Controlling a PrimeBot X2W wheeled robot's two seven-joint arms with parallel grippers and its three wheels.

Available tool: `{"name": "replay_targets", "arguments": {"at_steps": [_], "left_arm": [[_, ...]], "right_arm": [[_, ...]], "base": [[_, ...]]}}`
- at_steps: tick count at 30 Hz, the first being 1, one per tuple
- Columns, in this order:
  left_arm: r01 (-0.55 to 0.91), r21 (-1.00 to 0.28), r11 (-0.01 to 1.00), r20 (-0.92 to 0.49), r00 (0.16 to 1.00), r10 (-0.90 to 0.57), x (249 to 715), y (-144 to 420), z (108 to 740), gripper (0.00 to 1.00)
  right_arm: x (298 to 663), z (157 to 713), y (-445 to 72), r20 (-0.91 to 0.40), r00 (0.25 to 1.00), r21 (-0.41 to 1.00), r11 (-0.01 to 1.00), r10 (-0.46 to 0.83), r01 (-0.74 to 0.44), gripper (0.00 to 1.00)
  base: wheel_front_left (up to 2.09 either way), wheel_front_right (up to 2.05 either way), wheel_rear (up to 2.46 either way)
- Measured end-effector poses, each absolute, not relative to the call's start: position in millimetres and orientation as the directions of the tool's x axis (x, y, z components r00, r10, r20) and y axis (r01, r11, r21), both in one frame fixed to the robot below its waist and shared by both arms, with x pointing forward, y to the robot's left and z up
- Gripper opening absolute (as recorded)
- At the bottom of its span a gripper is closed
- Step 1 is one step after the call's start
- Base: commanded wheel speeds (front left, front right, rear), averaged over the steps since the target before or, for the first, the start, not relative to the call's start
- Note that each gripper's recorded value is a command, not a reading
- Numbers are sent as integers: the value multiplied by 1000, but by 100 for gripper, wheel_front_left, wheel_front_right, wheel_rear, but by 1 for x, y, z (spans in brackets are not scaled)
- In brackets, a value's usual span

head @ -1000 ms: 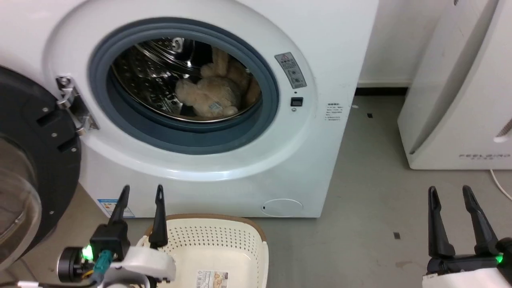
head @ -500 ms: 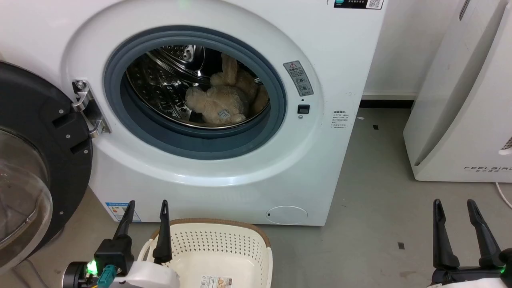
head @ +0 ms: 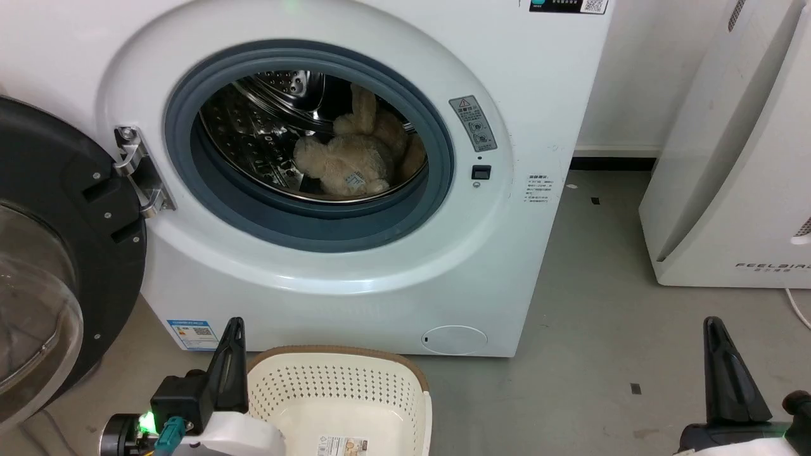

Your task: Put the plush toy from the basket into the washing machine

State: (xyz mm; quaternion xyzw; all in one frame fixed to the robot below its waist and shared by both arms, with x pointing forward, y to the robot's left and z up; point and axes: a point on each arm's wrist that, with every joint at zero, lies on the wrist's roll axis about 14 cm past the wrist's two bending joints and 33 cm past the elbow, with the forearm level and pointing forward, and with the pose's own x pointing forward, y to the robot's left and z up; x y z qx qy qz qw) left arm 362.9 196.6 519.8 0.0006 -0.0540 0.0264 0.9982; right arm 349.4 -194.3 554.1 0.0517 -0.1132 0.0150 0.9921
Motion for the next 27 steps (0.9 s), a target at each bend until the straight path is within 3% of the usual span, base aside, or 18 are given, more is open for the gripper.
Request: {"name": "replay_targets", "arguments": {"at_steps": [27], "left_arm": [[-39, 6, 999, 86, 996, 38, 367, 192, 523, 0]], "right_arm": [[353, 543, -185, 158, 986, 72, 996, 49, -61, 0]], "base": [[0, 0, 0]]}}
